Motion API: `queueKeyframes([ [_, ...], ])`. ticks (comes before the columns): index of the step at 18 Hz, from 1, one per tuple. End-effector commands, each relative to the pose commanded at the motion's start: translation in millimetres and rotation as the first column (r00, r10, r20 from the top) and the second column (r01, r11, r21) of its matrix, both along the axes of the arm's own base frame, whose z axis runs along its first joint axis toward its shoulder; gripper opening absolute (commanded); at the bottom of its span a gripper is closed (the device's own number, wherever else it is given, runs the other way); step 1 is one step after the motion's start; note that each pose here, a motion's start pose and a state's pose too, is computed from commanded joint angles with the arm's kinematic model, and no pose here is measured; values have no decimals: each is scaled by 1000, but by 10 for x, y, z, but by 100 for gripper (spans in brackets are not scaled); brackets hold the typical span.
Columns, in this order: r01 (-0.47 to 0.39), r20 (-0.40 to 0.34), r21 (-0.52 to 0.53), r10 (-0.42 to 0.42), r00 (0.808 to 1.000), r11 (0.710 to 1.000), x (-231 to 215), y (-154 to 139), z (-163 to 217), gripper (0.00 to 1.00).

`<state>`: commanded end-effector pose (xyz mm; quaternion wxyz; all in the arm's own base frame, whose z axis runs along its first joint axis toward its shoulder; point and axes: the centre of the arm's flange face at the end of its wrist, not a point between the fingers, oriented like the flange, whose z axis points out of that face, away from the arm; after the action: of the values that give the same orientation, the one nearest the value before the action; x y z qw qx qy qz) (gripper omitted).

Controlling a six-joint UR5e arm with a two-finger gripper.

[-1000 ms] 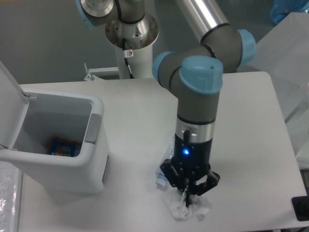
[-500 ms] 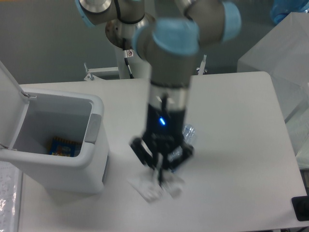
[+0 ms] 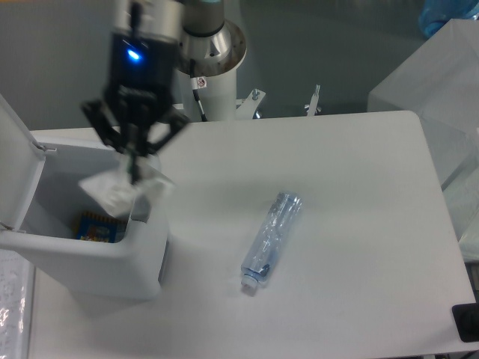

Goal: Place the trash in the trash can
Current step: 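Open the gripper to drop the bag into the trash can, then move the gripper back to the clear water bottle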

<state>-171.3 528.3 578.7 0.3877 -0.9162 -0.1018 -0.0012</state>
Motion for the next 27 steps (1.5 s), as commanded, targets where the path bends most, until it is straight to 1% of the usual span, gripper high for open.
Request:
queueKeyframes([
  [3,34,9,-32,-33,999,999,132,34,-201,0],
  [4,39,11,-36,-39,999,999,147,56,-232,4],
  [5,48,16,-45,-48,999,998,157,113,-289,6],
  [6,57,16,-53,-56,998,997,162,149,-345,16],
  [7,82,-1,-66,-82,997,994,140,195,-412,20],
  [8,122,-32,-79,-124,992,989,107,245,-464,32],
  [9,157,-62,-96,-163,985,983,68,298,-534,60],
  [10,186,-85,-106,-195,977,977,45,333,-571,100],
  [11,199,-95,-111,-210,973,974,32,353,-589,100],
  [13,202,-90,-121,-214,973,972,6,390,-653,100],
  [14,209,-101,-115,-221,970,971,4,395,-611,100],
  [16,217,-132,-75,-226,965,973,10,437,-346,100],
  [17,216,-138,-63,-223,965,974,-31,476,-271,100],
  [18,212,-134,-58,-218,967,976,-111,543,-272,100],
  [20,194,-126,-69,-201,971,979,-248,651,-355,100],
  [21,180,-129,-70,-187,974,981,-371,695,-358,100],
  [23,129,-127,-70,-137,982,989,-722,637,-326,100],
  [26,49,-95,-103,-59,994,993,-1316,408,-326,100],
  [27,19,-65,-133,-28,997,991,-1543,301,-373,100],
])
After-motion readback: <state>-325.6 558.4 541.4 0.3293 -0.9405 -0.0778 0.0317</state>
